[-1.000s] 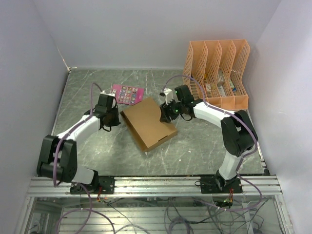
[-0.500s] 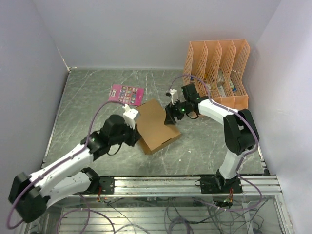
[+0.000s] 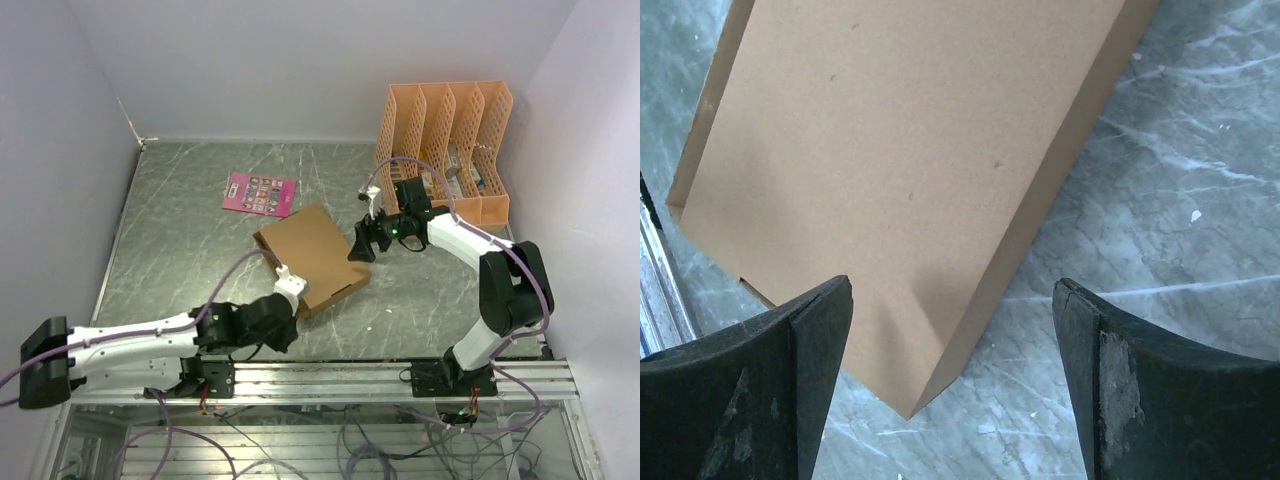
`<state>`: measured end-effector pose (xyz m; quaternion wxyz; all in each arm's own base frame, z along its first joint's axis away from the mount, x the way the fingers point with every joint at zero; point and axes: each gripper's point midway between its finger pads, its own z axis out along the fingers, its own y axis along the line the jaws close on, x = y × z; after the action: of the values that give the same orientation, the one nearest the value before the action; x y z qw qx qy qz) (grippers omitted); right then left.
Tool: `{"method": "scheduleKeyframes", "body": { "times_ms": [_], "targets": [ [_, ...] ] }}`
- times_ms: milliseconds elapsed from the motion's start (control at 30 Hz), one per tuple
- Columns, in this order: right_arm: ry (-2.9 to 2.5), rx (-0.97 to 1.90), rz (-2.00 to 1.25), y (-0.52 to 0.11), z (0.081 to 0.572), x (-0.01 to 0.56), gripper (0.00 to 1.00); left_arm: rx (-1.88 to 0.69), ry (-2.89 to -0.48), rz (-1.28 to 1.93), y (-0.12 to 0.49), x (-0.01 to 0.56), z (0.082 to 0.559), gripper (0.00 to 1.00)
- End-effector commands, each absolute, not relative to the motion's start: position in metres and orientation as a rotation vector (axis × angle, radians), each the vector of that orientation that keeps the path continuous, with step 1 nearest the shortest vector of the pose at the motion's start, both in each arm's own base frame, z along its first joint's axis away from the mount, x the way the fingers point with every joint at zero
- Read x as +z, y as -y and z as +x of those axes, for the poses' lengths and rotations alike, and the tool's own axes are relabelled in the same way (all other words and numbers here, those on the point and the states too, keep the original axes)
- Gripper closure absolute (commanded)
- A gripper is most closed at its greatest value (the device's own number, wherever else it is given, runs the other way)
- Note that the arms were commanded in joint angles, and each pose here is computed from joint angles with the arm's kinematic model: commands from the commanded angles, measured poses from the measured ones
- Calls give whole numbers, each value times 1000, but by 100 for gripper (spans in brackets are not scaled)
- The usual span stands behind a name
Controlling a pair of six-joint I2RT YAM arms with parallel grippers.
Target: Fold the paper box
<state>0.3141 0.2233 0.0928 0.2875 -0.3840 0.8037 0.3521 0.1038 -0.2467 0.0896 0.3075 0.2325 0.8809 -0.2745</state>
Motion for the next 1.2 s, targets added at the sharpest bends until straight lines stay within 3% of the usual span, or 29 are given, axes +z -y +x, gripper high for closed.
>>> {"method": "scheduleKeyframes", "body": {
  "times_ms": [0, 133, 400, 567, 800, 1067, 1167],
  "targets": [
    [-2181, 957, -1067, -220, 307, 77, 21, -422, -2398, 505, 227, 81, 107, 91],
    [-2227, 978, -1066, -220, 306, 67, 29, -274, -2410, 520, 220, 62, 118, 92],
    [-2274, 1044, -999, -224, 300, 60, 34, -375, -2285, 510, 249, 61, 158, 93],
    [-2288, 1153, -999, -236, 286, 57, 44, -447, -2082, 636, 291, 85, 186, 93],
    [-2280, 1246, -967, -248, 274, 61, 47, -563, -1939, 639, 327, 123, 222, 93],
    [-2351, 1104, -907, -234, 290, 49, 48, -533, -2146, 540, 285, 102, 198, 91],
    [-2360, 1073, -893, -227, 296, 47, 48, -476, -2299, 353, 245, 88, 183, 82]
  ]
}}
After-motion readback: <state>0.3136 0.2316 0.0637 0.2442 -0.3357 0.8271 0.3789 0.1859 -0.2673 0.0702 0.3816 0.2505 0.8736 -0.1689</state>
